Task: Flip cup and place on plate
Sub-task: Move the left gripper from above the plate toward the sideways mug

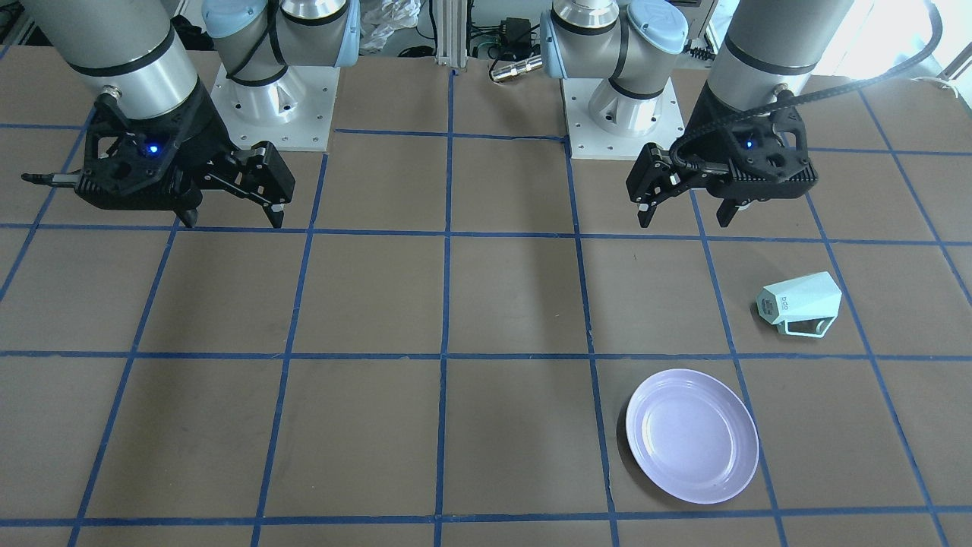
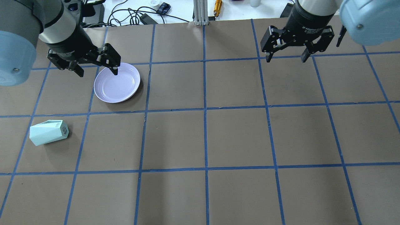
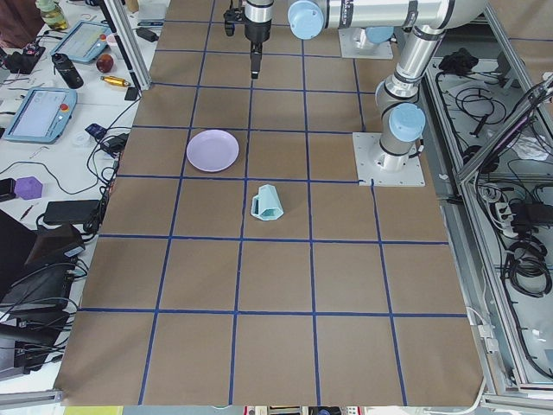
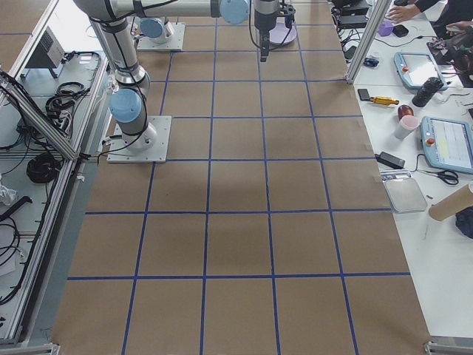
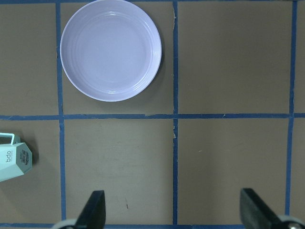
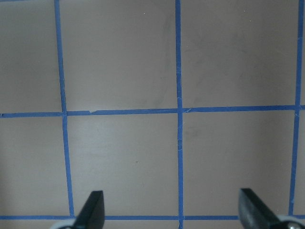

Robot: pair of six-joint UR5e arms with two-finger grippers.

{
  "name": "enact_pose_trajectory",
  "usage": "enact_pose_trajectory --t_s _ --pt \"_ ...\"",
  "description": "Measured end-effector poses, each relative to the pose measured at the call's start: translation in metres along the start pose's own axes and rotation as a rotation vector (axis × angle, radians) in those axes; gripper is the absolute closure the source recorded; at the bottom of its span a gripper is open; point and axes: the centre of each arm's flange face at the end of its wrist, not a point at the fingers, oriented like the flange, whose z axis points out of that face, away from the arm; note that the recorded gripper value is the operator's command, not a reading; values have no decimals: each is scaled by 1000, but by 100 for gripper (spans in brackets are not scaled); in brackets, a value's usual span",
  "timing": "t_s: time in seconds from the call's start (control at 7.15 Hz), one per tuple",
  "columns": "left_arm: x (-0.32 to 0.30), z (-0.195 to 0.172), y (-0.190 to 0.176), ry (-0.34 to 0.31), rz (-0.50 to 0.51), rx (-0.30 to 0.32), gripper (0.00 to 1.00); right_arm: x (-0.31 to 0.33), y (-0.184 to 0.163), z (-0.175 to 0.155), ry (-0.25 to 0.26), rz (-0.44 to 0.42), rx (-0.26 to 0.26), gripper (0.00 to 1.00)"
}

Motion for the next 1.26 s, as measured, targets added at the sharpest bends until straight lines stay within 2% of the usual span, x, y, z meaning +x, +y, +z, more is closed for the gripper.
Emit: enact_pose_trajectory --t_s 0.42,0.84,1.26 --pt "-13 5 -6 0 -16 -8 3 0 0 0 0 1 0 0" --pt "-82 11 -11 14 -8 -29 3 0 0 0 0 0 0 0" --pt "-177 26 -7 102 29 -71 3 0 0 0 0 -1 0 0"
